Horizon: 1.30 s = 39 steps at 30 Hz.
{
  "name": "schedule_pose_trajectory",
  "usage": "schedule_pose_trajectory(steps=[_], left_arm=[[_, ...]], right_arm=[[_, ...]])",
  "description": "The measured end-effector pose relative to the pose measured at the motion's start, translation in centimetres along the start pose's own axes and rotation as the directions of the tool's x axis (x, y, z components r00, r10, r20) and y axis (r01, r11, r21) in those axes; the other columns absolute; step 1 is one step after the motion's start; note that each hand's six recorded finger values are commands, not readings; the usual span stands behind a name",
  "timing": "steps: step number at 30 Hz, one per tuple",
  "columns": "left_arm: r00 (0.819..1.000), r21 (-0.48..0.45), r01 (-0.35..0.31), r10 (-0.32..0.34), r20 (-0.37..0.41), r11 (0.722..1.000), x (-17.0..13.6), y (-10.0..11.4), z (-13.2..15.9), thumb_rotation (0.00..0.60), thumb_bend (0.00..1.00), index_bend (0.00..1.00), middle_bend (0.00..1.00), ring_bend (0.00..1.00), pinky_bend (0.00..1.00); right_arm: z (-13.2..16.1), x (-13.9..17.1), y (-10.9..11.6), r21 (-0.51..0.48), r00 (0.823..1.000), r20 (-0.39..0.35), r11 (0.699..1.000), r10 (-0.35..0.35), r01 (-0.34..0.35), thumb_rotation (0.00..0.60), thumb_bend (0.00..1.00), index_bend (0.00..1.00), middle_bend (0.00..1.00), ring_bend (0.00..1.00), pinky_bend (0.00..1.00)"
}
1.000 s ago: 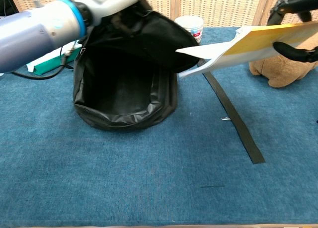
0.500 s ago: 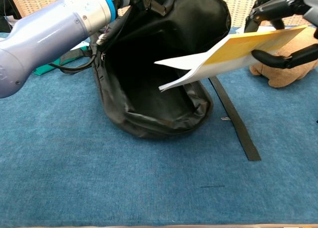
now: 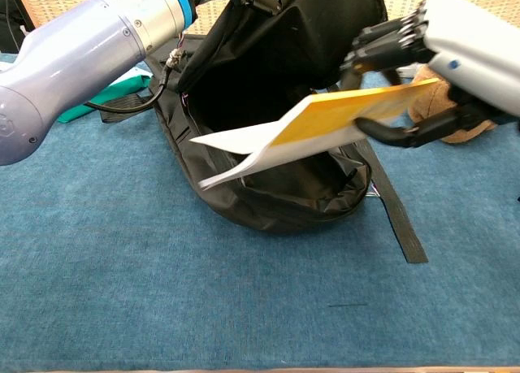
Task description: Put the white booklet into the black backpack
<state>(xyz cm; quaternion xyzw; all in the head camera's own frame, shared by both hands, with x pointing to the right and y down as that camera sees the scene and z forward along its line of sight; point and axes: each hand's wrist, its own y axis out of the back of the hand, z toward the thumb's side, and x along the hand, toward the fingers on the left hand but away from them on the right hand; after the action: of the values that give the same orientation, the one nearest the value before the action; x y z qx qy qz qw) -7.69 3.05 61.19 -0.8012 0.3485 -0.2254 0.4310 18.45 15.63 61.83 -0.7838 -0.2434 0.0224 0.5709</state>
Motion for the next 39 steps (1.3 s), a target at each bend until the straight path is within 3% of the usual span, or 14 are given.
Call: schedule_pose_trajectory(steps=[13, 21, 39], left_arm=[[0.997, -0.007, 0.04, -0.039, 0.062, 0.999, -1.9, 1.4, 0.4, 0.6, 0.67, 0.76, 0.66, 0.57, 0.71], [0.992, 0.001, 0.046, -0.046, 0.117, 0.999, -2.4, 2.8, 1.7, 0.6, 0.67, 0.76, 0.66, 0.56, 0.71], [0.986, -0.048, 0.065, -0.057, 0.157, 0.997, -3.1, 2.5, 2.9, 0.6, 0.67, 0.76, 0.66, 0.56, 0.71]], right_arm=[[1.7, -3.6, -2.8, -0.016, 0.995, -0.103, 1.0, -0.001, -0.001, 0.6, 0.48, 0.62, 0.62, 0.52, 0.69], [1.9, -4.1, -4.4, 0.006, 0.988, -0.14, 0.997, 0.071, -0.071, 0.6, 0.48, 0.62, 0.62, 0.51, 0.68], [-1.1, -3.6, -8.1, 0.122, 0.953, -0.044, 0.948, 0.3, -0.292, 0.6, 0.48, 0.61, 0.61, 0.5, 0.66]])
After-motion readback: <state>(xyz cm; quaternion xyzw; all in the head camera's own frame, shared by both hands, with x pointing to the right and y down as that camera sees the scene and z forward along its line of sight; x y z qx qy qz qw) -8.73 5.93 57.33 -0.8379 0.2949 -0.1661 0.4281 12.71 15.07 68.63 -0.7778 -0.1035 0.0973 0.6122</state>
